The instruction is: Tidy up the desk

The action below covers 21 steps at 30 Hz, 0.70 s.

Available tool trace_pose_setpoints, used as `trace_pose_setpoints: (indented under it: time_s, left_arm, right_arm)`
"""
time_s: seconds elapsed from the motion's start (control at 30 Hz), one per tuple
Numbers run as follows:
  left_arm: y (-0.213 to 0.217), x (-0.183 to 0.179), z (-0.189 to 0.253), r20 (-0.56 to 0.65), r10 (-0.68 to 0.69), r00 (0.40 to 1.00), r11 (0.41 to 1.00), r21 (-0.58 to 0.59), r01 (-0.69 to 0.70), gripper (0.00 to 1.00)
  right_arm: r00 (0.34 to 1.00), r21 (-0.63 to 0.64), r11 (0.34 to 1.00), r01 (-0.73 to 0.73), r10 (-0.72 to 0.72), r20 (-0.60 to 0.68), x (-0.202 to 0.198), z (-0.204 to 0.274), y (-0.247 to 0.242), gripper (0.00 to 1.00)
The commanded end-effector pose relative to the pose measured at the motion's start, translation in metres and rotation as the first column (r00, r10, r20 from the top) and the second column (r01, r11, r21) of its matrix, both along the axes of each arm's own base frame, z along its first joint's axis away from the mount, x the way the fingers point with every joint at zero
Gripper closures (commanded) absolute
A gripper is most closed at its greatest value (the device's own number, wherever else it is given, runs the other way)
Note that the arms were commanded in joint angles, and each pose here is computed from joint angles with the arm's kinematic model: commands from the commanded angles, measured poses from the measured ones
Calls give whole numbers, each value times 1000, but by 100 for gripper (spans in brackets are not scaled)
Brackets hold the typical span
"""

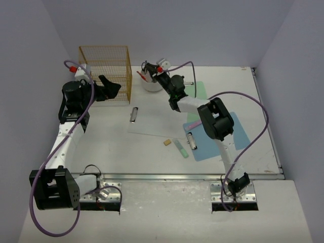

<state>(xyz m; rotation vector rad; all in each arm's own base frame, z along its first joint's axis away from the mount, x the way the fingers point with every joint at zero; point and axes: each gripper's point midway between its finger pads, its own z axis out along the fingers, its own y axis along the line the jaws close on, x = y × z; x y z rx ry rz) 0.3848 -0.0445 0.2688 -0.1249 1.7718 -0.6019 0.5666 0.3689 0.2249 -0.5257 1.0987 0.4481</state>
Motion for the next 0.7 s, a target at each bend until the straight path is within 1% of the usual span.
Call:
trace_pose_setpoints:
  time_s: [0.0,0.27,0.43,0.53,0.6,0.67]
  left_arm:
    - [4,-1,1,18,-3,1000,1000,-3,3,0]
    - [8,0,-12,0,-1,1000,1000,-7,1,0]
    - [10,1,-15,-6,-2,1000,1000,-10,2,0]
    - [11,1,-16,-9,-3,1000,1000,-11,3,0]
    - [11,1,-16,-11,-4,1000,1000,-13,4,0]
    - [12,2,-16,-11,-2,1000,1000,-16,1,0]
  right_arm:
    - [953,69,997,21,-40,300,-10,67,-9,100]
    - [933,2,1000,-26,23,360,-13,48,6,100]
    - [934,-33,999,-37,46,354,-8,31,12,99]
    - [937,-59,997,-47,64,343,-9,20,14,94]
    - [938,-76,996,-55,78,337,-10,13,16,87]
    - [942,-90,994,-62,88,325,-10,7,16,84]
